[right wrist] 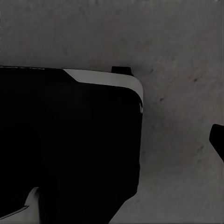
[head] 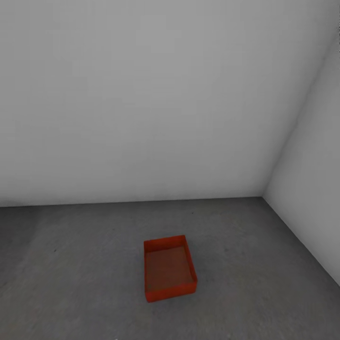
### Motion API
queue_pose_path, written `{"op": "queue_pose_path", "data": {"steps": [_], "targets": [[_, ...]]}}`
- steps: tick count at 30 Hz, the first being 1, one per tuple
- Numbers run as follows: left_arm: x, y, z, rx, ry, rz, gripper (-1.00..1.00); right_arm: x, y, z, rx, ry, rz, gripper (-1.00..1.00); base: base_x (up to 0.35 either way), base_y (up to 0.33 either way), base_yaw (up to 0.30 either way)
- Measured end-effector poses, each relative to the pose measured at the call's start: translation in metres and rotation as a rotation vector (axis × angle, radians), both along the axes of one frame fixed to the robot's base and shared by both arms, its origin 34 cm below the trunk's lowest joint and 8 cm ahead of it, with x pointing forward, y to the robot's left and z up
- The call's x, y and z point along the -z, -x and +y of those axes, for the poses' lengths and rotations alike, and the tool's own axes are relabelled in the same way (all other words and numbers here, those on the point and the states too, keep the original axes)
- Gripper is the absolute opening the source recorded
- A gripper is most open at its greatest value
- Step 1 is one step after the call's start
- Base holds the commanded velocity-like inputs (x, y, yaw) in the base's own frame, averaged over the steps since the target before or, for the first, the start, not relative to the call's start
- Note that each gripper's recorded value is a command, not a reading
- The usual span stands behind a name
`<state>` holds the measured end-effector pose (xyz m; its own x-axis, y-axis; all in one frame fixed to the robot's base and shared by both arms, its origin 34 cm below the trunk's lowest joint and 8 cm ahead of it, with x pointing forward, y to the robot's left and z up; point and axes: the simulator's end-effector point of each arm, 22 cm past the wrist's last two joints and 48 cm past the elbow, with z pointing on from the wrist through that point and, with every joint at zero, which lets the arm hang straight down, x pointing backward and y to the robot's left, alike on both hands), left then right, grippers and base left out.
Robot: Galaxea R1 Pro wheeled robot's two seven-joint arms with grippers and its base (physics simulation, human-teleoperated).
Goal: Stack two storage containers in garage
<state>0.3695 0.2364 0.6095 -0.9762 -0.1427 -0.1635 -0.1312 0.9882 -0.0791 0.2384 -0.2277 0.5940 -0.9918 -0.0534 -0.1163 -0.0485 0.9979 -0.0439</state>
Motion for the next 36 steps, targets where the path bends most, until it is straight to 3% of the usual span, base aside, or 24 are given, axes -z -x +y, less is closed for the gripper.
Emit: {"op": "queue_pose_path", "data": {"steps": [17,36], "targets": [[-0.0051,-0.0074,0.0010,0.002,-0.002,-0.020,1.00,-0.0025,-0.0080,-0.0012,0.000,0.002,-0.021,1.00,0.000,0.000,-0.006],[-0.0051,-0.0077,0.0012,0.002,-0.003,-0.021,1.00,-0.0025,-0.0079,-0.0008,0.002,0.001,-0.020,1.00,0.000,0.000,-0.246]]}}
